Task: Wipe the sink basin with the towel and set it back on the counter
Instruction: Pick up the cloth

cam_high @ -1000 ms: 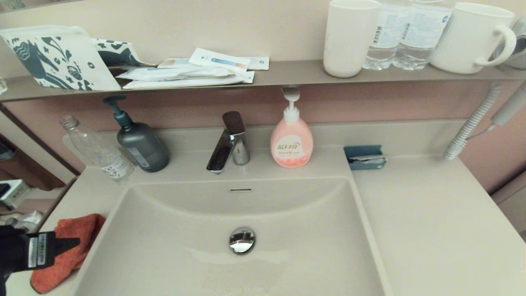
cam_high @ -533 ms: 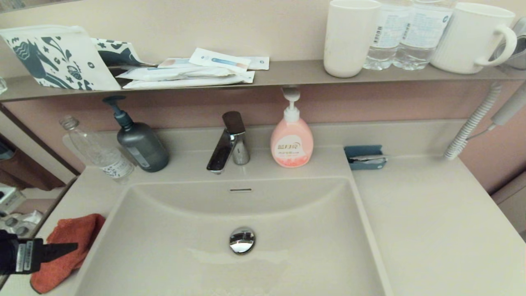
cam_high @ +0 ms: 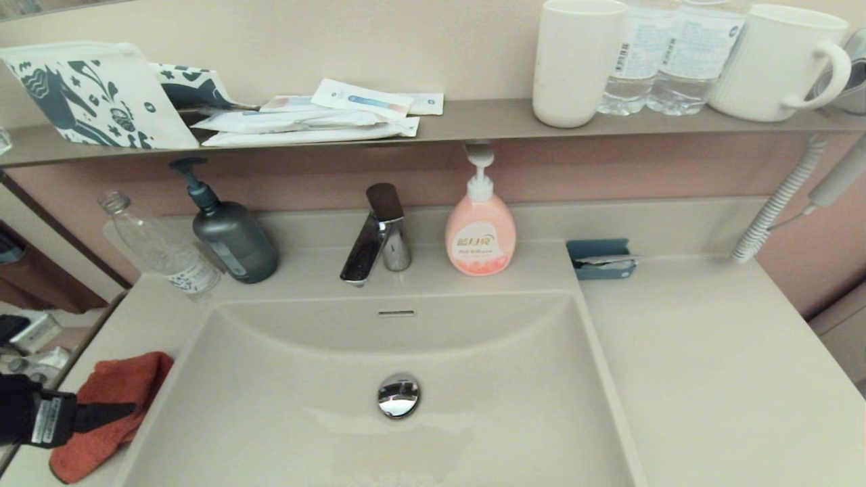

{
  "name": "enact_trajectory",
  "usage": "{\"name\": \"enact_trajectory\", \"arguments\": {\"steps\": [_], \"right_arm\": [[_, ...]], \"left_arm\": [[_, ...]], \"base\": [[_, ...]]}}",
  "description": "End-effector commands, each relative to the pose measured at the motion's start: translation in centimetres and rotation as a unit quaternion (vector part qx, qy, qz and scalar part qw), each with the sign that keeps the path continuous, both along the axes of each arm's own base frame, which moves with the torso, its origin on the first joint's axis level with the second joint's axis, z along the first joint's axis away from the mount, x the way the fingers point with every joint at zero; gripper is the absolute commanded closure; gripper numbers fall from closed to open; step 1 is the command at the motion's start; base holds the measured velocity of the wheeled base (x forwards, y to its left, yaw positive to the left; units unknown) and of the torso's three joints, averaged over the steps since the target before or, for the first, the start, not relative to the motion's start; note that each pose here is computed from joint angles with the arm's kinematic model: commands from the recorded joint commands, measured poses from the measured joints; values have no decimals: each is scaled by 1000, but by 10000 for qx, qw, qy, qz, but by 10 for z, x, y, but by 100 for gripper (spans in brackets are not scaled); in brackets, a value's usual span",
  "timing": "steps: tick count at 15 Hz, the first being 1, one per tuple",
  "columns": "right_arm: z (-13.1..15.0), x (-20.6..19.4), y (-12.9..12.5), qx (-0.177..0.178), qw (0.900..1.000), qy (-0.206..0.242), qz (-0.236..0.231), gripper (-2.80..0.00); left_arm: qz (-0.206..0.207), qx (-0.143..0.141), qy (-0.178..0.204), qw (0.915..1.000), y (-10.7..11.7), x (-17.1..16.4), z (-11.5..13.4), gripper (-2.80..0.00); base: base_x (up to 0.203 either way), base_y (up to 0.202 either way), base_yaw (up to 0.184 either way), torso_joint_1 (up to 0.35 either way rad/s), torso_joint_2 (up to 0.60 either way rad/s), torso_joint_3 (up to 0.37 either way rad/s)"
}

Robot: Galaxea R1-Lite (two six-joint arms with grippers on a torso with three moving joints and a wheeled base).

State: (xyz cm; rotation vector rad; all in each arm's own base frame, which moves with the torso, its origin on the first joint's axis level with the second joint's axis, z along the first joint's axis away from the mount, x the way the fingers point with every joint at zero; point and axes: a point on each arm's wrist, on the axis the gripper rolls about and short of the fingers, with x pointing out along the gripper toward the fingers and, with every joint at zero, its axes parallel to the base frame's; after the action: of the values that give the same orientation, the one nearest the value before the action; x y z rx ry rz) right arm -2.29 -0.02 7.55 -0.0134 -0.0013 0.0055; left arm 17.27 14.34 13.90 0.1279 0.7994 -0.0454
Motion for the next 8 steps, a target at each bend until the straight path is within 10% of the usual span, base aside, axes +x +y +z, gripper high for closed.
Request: {"name": "enact_trajectory", "arguments": {"steps": [1,8], "right_arm": [[0,0,0,-2,10000,4,1,0],[0,0,0,-2,10000,6,3,0]], "left_arm": [[7,20,81,10000,12,4,-5,-280],[-91,28,17,10000,38,12,-11,-280]], "base": [[0,0,0,0,0,0],[0,0,0,0,0,0]]}}
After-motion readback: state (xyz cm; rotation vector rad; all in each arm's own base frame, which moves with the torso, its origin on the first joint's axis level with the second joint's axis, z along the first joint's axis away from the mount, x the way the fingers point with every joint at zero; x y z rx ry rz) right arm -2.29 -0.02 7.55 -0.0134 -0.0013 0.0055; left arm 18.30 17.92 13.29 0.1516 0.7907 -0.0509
